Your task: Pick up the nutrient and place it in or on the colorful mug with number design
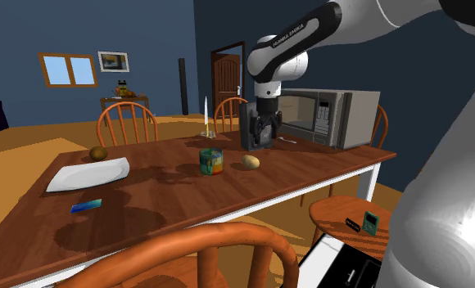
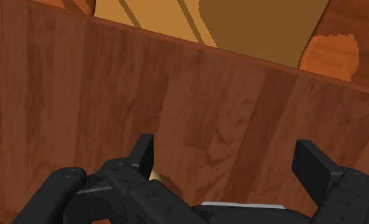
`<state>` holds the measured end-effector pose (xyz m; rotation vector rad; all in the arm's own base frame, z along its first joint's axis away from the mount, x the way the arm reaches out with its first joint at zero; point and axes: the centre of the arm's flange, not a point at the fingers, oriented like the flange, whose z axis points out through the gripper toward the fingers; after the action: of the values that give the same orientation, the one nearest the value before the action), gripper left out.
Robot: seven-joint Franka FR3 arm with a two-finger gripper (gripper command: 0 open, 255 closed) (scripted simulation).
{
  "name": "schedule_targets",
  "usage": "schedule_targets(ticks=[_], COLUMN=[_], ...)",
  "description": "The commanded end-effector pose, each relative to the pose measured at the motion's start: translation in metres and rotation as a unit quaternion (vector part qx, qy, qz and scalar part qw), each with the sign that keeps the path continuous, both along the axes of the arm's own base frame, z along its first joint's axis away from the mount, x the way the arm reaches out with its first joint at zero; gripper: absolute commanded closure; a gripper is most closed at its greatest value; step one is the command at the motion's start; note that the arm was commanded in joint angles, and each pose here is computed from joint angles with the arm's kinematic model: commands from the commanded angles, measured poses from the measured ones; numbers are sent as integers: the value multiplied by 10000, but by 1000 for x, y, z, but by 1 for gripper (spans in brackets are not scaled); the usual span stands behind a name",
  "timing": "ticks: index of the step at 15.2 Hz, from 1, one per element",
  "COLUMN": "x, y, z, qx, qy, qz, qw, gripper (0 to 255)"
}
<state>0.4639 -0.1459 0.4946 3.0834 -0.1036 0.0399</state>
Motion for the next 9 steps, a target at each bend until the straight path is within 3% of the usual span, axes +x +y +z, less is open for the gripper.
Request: schedule_targets(ticks=[1, 9], x=[18, 89], y=[-17, -68], z=[-15, -74], qx=[8, 64], qy=[-8, -30], qz=[1, 0], qw=[10000, 10000], gripper=[0, 0])
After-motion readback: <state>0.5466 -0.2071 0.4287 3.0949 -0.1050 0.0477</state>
